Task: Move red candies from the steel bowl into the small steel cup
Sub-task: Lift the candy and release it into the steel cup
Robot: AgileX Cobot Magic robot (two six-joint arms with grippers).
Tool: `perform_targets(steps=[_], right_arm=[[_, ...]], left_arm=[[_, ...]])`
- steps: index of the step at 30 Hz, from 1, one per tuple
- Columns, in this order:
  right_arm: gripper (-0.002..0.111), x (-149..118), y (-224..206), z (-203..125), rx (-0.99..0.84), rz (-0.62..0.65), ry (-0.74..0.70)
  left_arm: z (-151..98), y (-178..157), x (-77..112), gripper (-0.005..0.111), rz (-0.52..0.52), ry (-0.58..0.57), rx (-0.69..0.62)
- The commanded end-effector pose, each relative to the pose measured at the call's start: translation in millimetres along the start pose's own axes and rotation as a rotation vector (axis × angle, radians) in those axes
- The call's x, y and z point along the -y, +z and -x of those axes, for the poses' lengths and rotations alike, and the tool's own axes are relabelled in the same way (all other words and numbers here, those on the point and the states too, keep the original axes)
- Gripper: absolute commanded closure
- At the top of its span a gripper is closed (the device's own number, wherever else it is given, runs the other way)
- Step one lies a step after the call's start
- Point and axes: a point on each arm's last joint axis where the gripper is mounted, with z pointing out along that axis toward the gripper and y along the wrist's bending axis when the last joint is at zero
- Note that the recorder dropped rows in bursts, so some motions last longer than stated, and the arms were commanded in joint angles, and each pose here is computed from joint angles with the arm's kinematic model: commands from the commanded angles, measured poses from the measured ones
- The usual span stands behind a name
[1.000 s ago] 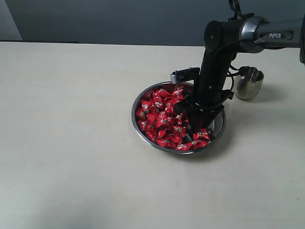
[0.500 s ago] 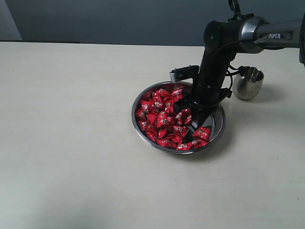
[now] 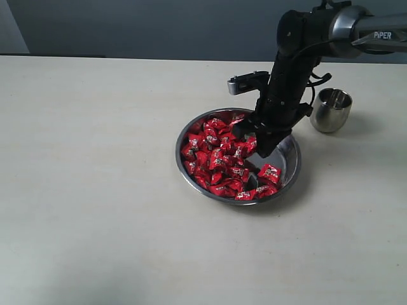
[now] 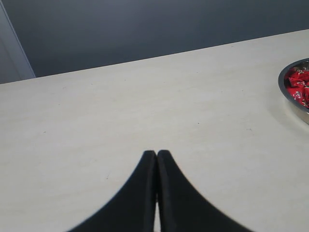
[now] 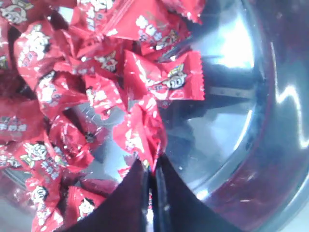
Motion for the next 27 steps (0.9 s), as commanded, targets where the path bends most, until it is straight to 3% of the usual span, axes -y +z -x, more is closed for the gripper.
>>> perform_targets(steps=[1, 12, 21, 27], right_arm=[[0.109, 2, -10, -1, 0.014, -0.043, -0.030], [0.109, 20, -59, 0, 0.204, -0.318, 0.017], [0.109, 91, -91, -18, 0.289, -0.358, 0.217], [0.109, 121, -97, -31, 0.298, -0.369, 0.293]], left_arm=[[1, 0, 0.5, 0.106, -0.010, -0.004, 0.010], [1, 0, 0.5, 0.106, -0.010, -0.004, 0.010], [1, 0, 0.5, 0.106, -0.010, -0.004, 0.010], [1, 0, 0.5, 0.106, -0.010, -0.004, 0.010]])
